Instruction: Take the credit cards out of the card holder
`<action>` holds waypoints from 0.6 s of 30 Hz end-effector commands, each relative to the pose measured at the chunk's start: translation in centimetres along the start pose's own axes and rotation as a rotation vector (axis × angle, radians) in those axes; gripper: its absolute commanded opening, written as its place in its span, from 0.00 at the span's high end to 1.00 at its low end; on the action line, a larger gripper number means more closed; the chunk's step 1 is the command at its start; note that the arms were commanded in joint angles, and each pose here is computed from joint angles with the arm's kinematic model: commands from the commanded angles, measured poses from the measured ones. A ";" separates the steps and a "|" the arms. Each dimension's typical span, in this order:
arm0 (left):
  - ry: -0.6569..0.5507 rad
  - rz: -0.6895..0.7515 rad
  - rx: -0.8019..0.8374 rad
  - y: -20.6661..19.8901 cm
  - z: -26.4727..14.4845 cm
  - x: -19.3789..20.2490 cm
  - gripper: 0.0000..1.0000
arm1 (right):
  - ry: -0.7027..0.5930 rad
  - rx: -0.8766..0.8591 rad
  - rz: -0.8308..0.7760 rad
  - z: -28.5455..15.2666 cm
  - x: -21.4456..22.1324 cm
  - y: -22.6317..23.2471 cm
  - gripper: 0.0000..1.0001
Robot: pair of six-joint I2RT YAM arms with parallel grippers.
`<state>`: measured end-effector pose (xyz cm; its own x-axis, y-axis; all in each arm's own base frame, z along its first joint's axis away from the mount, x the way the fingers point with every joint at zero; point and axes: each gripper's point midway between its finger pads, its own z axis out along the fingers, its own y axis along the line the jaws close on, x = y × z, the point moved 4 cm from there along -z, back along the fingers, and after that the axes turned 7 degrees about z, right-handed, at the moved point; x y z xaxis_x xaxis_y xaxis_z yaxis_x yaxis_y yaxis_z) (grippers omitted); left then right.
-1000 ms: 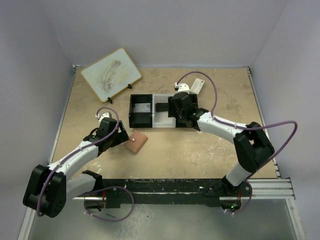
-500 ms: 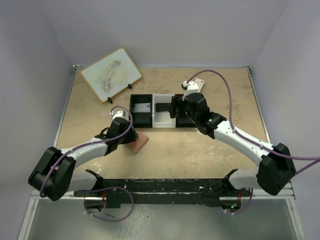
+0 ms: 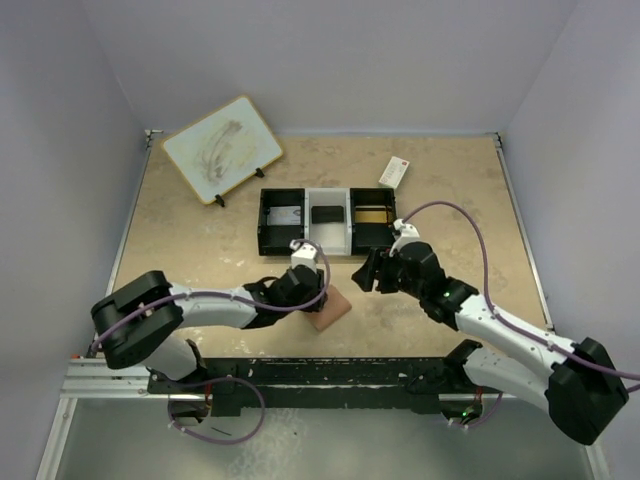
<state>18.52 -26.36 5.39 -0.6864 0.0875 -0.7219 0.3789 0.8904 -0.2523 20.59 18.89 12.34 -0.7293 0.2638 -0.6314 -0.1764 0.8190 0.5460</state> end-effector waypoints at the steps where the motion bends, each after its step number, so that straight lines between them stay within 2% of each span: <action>1: -0.067 0.035 0.016 -3.4 0.7 -1.5 0.57 | -0.004 -0.116 0.076 -1.2 0.6 1.2 0.33; 5: -0.188 -0.036 -0.029 -3.2 -1.1 -4.5 0.35 | 0.036 -0.146 0.043 -1.7 1.9 0.9 0.36; 10: -0.214 -0.161 -0.120 -0.6 -4.0 -4.4 0.25 | 0.124 -0.207 -0.047 -1.3 3.1 1.2 0.39; 14: -0.109 -0.255 -0.008 -1.2 -5.1 -1.8 0.27 | 0.226 -0.159 -0.021 0.2 4.9 0.2 0.50; 18: 0.008 -0.321 0.117 -2.5 -5.6 0.9 0.35 | 0.275 -0.152 0.015 1.0 6.2 -0.4 0.52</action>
<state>16.19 -25.58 10.69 -0.6688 -0.1689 -0.7239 0.2424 0.8710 -0.4272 16.65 19.76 7.41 -0.8775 0.1175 -0.4651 -0.2158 0.7693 0.6014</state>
